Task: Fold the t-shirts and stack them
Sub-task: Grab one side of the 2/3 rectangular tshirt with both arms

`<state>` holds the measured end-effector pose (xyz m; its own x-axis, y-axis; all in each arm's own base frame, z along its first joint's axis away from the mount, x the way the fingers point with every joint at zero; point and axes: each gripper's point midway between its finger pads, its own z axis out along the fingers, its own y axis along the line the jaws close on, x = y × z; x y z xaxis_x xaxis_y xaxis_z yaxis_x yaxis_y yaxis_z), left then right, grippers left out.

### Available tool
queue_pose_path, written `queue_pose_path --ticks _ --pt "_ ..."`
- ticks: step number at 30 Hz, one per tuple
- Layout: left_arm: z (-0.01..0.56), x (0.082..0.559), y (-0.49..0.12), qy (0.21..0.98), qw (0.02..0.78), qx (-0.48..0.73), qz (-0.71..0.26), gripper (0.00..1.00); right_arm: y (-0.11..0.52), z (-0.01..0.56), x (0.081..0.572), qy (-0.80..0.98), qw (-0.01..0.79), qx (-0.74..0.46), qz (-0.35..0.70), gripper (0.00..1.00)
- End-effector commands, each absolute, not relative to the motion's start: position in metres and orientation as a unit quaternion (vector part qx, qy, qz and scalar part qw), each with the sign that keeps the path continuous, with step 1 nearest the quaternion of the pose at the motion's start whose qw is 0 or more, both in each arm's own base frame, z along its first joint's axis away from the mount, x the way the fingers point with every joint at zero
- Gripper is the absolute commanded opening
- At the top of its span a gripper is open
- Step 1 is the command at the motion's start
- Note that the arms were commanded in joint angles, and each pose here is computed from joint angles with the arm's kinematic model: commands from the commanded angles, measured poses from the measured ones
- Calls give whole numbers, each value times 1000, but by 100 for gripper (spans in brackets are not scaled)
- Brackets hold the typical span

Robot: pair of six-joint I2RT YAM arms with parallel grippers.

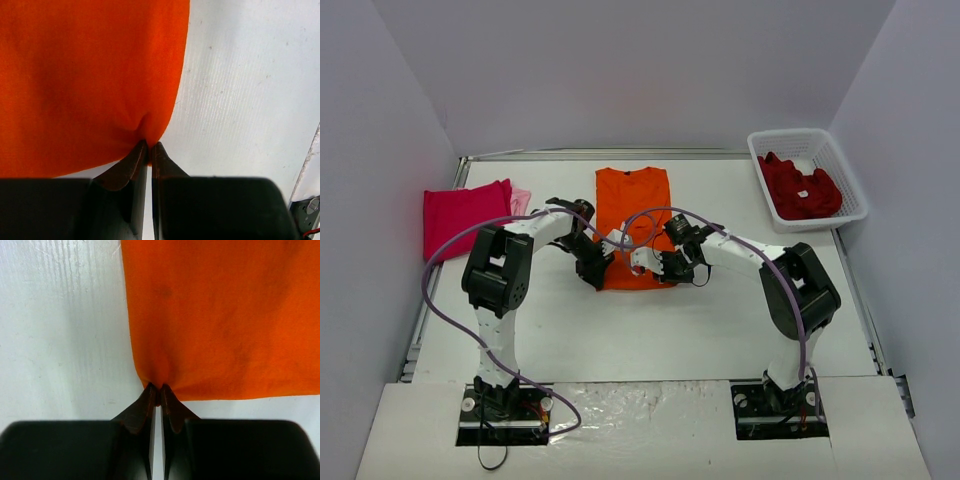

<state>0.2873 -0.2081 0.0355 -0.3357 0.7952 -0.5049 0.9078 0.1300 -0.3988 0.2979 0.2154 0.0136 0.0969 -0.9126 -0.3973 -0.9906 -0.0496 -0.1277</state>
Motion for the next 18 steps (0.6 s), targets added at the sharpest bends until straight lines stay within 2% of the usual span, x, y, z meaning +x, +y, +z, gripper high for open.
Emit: queue_pose_path --ticks 1,18 --pt "52 286 -207 745 90 572 -332 2 209 22 297 678 181 -705 99 0" --pt "73 252 -200 745 96 565 -342 3 197 51 256 675 182 -703 132 0"
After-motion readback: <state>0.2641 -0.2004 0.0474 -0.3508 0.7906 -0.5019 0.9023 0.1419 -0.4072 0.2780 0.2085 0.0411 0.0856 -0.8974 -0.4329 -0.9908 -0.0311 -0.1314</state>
